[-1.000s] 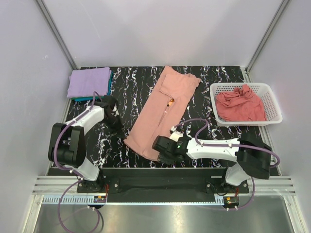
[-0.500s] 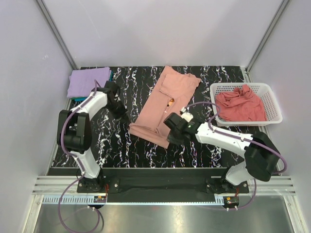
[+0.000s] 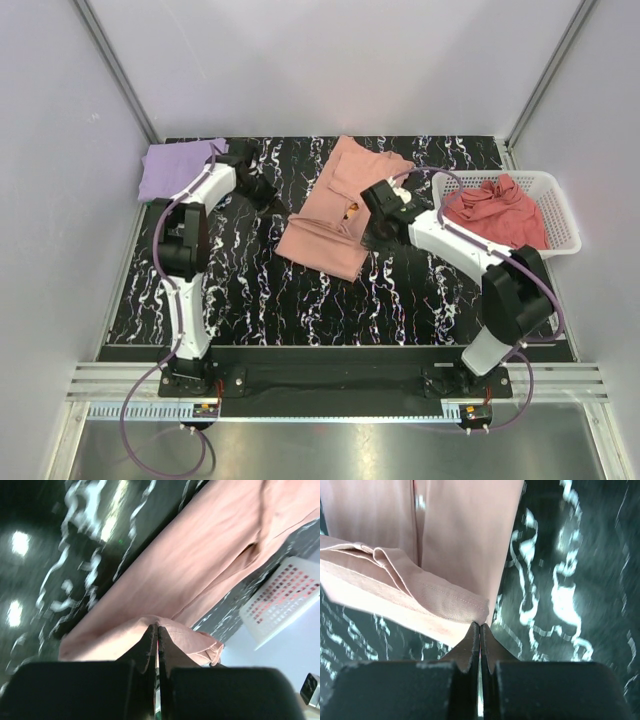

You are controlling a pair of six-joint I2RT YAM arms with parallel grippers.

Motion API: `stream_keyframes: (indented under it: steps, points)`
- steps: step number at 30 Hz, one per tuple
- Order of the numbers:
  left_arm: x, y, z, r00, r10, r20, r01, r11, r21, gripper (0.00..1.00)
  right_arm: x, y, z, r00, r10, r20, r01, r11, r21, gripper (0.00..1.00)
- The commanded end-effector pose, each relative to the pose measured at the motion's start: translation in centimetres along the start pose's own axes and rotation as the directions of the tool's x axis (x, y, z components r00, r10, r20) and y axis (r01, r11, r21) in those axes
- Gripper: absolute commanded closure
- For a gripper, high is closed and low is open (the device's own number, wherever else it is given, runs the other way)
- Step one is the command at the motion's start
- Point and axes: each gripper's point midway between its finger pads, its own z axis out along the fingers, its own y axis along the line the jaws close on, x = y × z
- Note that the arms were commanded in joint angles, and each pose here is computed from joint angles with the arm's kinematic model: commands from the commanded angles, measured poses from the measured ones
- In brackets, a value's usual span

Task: Fold and stack the t-shirts
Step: Fold the tshirt

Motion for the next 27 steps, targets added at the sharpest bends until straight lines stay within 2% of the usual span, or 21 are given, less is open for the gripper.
stream_keyframes:
  steps: [1, 7, 18, 27]
  points:
    - [-1.9, -4.2, -0.7, 0.999, 0.028, 0.026, -0.031, 0.991, 0.132, 1.0, -2.5, 0.1, 0.1, 0.998, -0.069, 0.014, 0.069, 0.998, -0.008, 1.0]
    - [-3.3, -5.5, 0.4, 0.999, 0.022, 0.024, -0.025, 0.983, 0.18, 1.0, -4.6, -0.4, 1.3, 0.998, -0.061, 0.011, 0.061, 0.998, -0.005, 1.0]
    - [-5.9, -8.6, 1.3, 0.996, 0.004, 0.086, -0.031, 0.948, 0.318, 1.0, -7.5, -0.5, 2.8, 0.998, -0.064, 0.027, 0.064, 0.998, -0.004, 1.0]
    - [-6.4, -10.8, 2.8, 0.996, 0.01, 0.094, -0.045, 0.923, 0.382, 1.0, -9.6, -1.0, 4.1, 0.998, -0.05, 0.024, 0.05, 0.999, 0.005, 1.0]
